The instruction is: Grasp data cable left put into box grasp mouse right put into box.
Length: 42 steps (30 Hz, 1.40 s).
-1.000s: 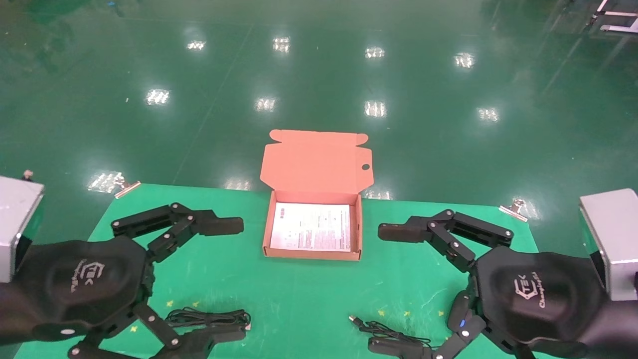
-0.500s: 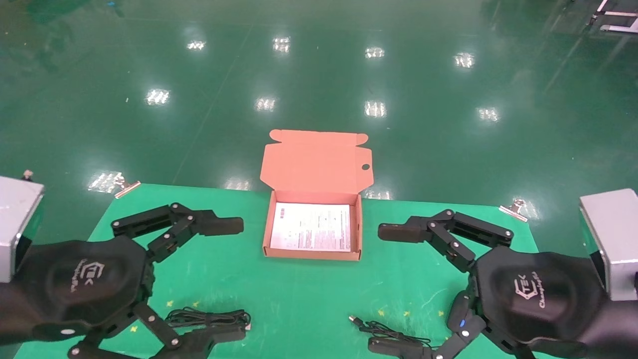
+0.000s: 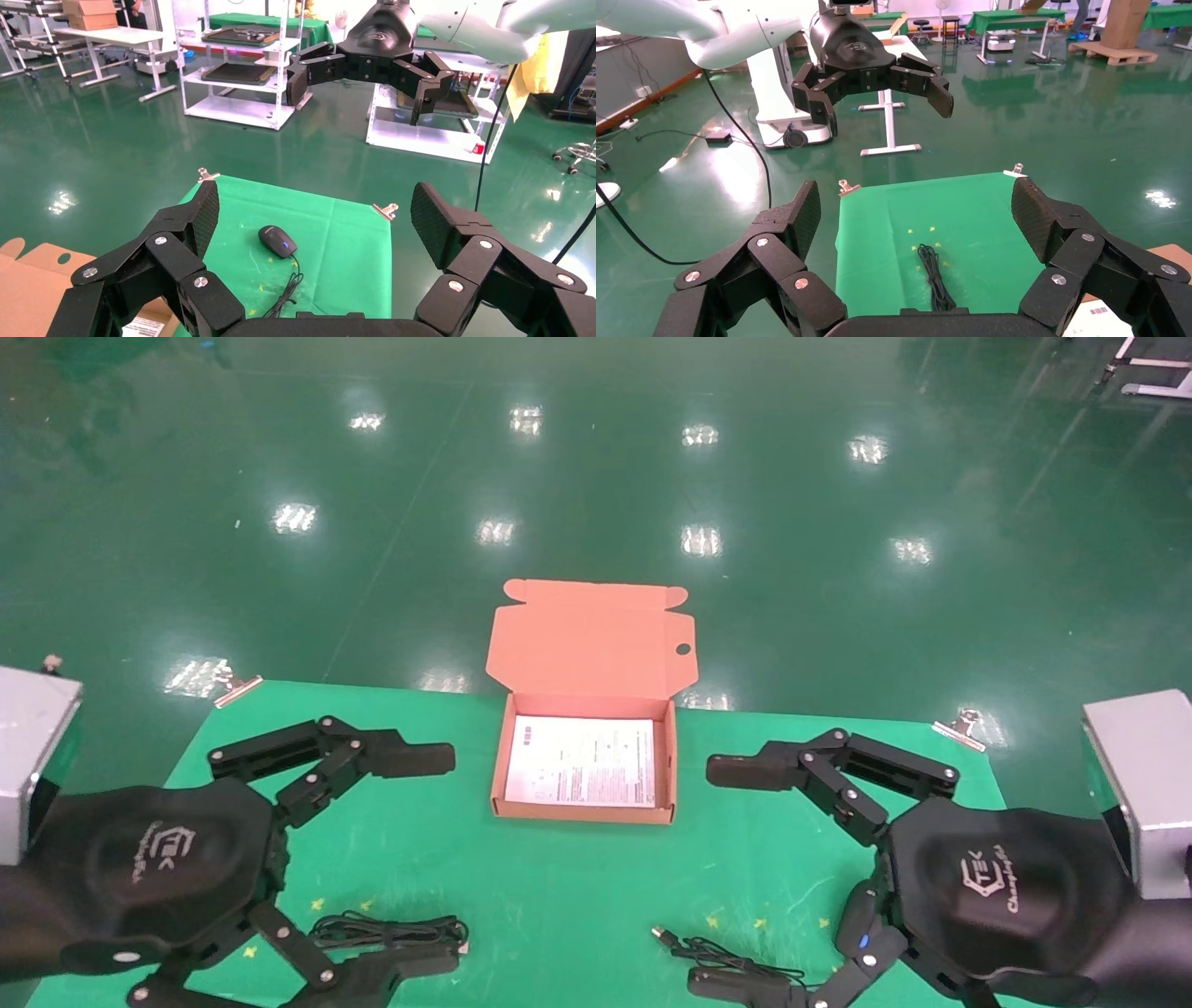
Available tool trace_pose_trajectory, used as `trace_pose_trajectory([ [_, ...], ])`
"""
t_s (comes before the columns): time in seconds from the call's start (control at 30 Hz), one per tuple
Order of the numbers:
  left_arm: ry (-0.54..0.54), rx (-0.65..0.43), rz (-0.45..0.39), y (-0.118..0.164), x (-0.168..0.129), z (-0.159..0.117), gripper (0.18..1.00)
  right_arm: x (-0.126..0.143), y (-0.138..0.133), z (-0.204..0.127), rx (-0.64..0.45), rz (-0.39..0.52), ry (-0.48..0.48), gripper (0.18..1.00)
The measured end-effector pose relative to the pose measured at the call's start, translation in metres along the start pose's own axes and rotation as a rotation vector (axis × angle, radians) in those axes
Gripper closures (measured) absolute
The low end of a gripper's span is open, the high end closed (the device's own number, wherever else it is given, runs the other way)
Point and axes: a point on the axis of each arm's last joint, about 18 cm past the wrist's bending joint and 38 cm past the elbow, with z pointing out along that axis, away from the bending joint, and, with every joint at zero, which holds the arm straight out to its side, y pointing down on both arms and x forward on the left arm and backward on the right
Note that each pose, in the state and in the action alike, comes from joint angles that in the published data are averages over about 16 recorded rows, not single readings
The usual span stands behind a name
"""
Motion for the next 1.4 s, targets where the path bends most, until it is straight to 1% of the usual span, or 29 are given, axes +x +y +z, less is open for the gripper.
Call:
trace_pose_trajectory([
  [0.1, 0.009, -0.012, 0.006, 0.003, 0.001, 0.003, 0.184, 0.001, 0.003, -0.002, -0.022, -0.003, 0.004, 0.178],
  [0.2, 0.026, -0.043, 0.018, 0.009, 0.001, 0.011, 0.184, 0.001, 0.01, -0.004, -0.077, -0.01, 0.003, 0.178],
  [0.3, 0.051, -0.102, 0.036, 0.021, 0.0, 0.021, 0.184, 0.002, 0.021, -0.004, -0.171, -0.021, -0.007, 0.178],
  [0.4, 0.083, -0.186, 0.061, 0.037, -0.004, 0.035, 0.184, 0.005, 0.037, -0.003, -0.298, -0.037, -0.025, 0.178],
  [0.57, 0.147, -0.378, 0.111, 0.073, -0.015, 0.059, 0.184, 0.016, 0.069, -0.003, -0.56, -0.081, -0.067, 0.179],
  [0.73, 0.194, -0.606, 0.162, 0.109, -0.037, 0.076, 0.184, 0.037, 0.098, -0.001, -0.814, -0.15, -0.11, 0.179],
  [0.83, 0.206, -0.739, 0.186, 0.128, -0.052, 0.081, 0.184, 0.052, 0.112, 0.002, -0.936, -0.2, -0.131, 0.179],
  [0.93, 0.206, -0.862, 0.206, 0.145, -0.067, 0.082, 0.184, 0.066, 0.125, 0.007, -1.031, -0.247, -0.145, 0.179],
  [1.07, 0.191, -1.004, 0.23, 0.164, -0.086, 0.08, 0.184, 0.083, 0.143, 0.015, -1.123, -0.302, -0.149, 0.179],
  [1.17, 0.171, -1.085, 0.239, 0.175, -0.097, 0.078, 0.184, 0.093, 0.155, 0.022, -1.164, -0.334, -0.144, 0.179],
  [1.27, 0.147, -1.146, 0.237, 0.185, -0.107, 0.074, 0.184, 0.101, 0.166, 0.03, -1.188, -0.358, -0.134, 0.179],
  [1.4, 0.113, -1.192, 0.216, 0.196, -0.116, 0.071, 0.184, 0.108, 0.18, 0.042, -1.199, -0.374, -0.118, 0.179],
])
